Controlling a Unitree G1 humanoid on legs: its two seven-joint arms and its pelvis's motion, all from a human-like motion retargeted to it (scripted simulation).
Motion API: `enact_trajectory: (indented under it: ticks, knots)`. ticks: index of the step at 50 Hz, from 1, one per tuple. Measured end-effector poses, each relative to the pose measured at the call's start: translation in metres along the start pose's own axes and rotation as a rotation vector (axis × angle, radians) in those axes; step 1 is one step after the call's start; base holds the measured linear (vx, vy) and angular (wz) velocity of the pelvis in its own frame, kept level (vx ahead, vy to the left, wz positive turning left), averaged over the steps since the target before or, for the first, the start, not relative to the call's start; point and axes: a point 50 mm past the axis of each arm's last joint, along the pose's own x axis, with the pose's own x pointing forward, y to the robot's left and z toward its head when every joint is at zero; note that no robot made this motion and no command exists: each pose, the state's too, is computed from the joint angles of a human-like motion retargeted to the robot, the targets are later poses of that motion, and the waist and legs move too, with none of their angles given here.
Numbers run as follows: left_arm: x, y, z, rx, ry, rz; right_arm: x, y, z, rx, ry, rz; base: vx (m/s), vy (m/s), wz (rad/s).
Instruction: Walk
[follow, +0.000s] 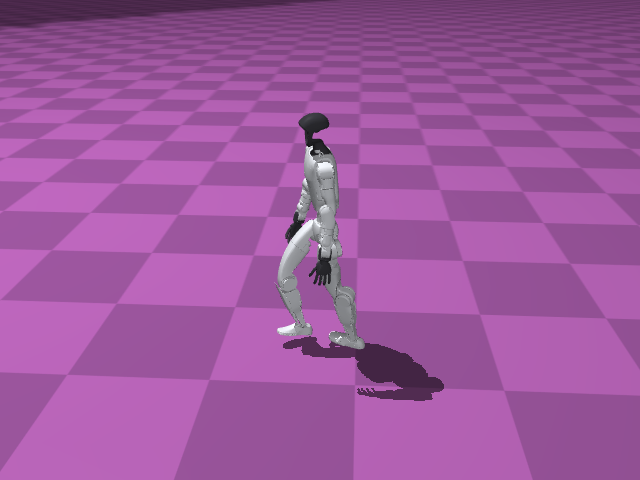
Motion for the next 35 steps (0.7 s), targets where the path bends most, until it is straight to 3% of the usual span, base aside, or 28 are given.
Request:
enact_trajectory:
  ticks: [13,19,25,35]
  knots:
    - [-0.002,-0.029,-0.020,-0.064,0.067,-0.028,-0.004,-0.007,-0.031,0.047,0.133,-0.063,0.56,0.11,1.56]
    - [0.000,-0.043,0.027,-0.005,-0.103,-0.079,-0.009,-0.033,-0.034,0.037,0.137,-0.152,0.52,0.05,1.77]
    - [-0.002,-0.041,0.060,-0.008,-0.219,-0.059,-0.007,-0.053,0.000,-0.016,0.038,-0.205,0.61,0.00,1.40]
    - [-0.001,-0.052,0.007,-0.004,-0.007,-0.088,-0.006,-0.058,0.054,-0.092,-0.132,-0.203,0.72,0.09,0.94]
